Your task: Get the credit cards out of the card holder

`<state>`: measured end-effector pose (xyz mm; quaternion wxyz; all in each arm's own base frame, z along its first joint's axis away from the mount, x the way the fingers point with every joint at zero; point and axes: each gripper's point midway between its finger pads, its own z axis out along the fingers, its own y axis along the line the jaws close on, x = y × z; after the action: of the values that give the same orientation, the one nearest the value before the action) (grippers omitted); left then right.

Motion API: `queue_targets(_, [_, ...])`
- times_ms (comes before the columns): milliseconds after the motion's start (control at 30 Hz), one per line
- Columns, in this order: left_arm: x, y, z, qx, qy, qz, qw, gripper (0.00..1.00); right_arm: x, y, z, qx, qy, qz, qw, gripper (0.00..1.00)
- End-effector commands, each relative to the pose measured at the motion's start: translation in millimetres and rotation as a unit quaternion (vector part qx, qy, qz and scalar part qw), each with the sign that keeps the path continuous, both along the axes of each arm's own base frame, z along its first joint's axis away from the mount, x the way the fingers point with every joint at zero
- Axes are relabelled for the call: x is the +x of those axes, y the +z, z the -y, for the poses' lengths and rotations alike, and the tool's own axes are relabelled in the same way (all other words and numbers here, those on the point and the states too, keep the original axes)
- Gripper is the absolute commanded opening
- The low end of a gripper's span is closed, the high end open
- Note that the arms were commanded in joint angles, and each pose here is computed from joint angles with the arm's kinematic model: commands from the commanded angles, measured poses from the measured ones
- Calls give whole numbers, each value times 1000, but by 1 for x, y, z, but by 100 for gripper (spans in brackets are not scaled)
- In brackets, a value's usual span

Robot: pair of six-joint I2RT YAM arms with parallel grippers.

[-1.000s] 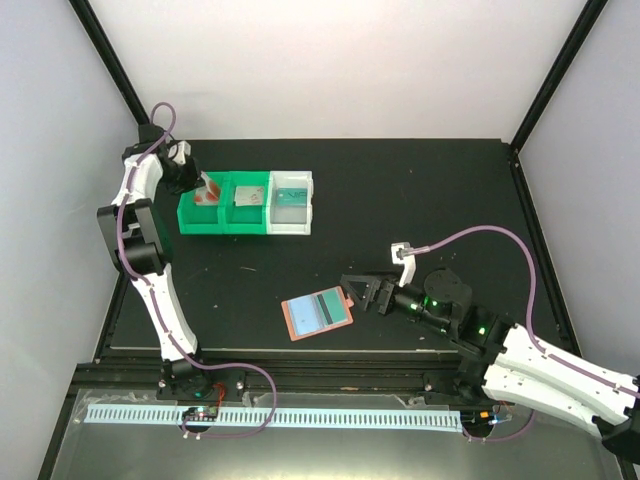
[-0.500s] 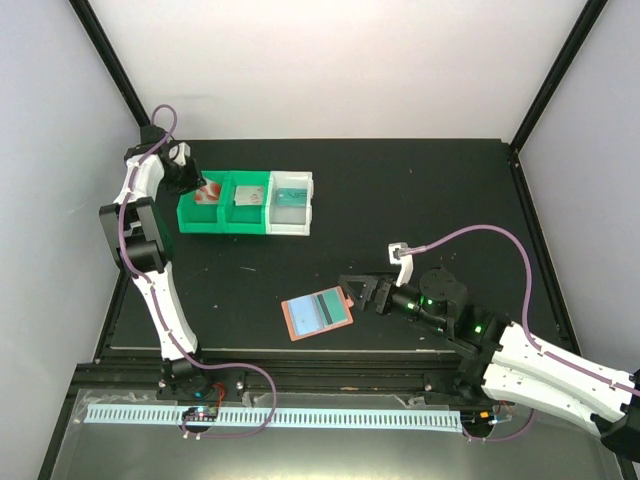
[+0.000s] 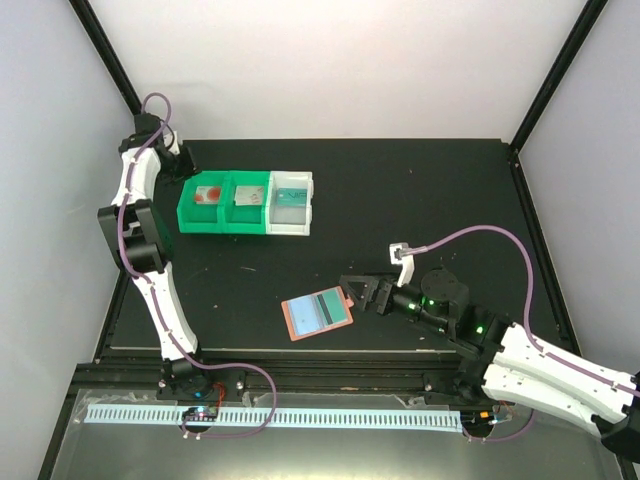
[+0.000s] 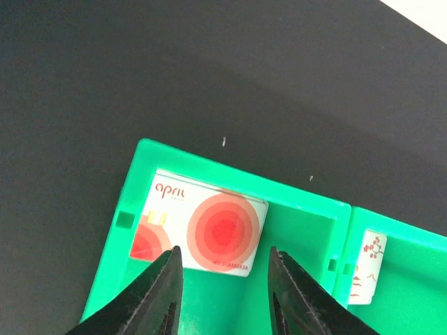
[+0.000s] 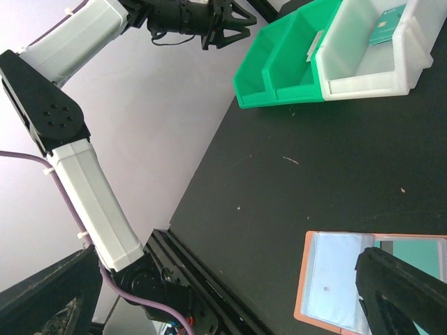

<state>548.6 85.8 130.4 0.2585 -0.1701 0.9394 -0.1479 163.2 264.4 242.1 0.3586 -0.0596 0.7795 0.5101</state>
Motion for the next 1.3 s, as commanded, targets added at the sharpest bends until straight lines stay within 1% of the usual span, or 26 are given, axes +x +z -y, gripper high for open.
queue_targets(0, [-14, 46, 4, 18, 16, 8, 1000, 39, 1, 8, 5, 4, -11, 7, 1000, 100])
queue_targets(33, [-19, 50, 4, 23, 22, 4, 999, 42, 1, 7, 7, 0, -14, 7, 1000, 100])
queue_targets(67, [-24, 55, 5, 28, 28, 1, 999, 56, 1, 8, 7, -1, -14, 9, 1000, 100])
queue_targets(133, [-31, 65, 8, 33, 35, 0, 999, 71, 1, 6, 8, -7, -13, 9, 1000, 100])
queue_targets(167, [-35, 71, 10, 33, 36, 2, 999, 82, 0, 5, 8, -12, -12, 7, 1000, 100])
queue_targets(200, [-39, 76, 13, 33, 36, 3, 999, 95, 0, 3, 8, -15, -12, 4, 1000, 100])
queue_targets(233, [-44, 81, 16, 36, 34, 3, 999, 99, 0, 1, 8, -17, -12, 1, 1000, 100])
queue_targets(367, [-67, 86, 31, 49, 20, -19, 998, 99, -1, -5, 10, -32, -13, -9, 999, 100])
queue_targets(500, [-93, 81, 58, 31, -13, -35, 999, 99, 3, -18, 19, -70, -37, -30, 996, 100])
queue_targets(667, [-129, 83, 105, -2, -75, -19, 997, 99, 7, -29, 29, -129, -54, -35, 990, 100])
queue_targets(800, [-157, 84, 136, -22, -113, -13, 993, 96, 7, -36, 28, -158, -44, -31, 986, 100])
queue_targets(867, [-171, 80, 155, -46, -137, -7, 990, 95, 7, -40, 27, -171, -40, -33, 984, 100])
queue_targets(967, [-195, 71, 180, -74, -166, -5, 983, 94, 7, -47, 20, -187, -20, -27, 982, 95])
queue_targets(1133, [-231, 55, 213, -105, -201, -8, 974, 93, 10, -60, 9, -217, -3, -34, 976, 82])
queue_targets(1233, [-248, 44, 229, -121, -213, -14, 969, 91, 11, -70, 1, -226, 8, -41, 973, 69])
queue_targets(1267, [-254, 39, 233, -126, -216, -19, 968, 90, 12, -75, 0, -232, 10, -44, 972, 63])
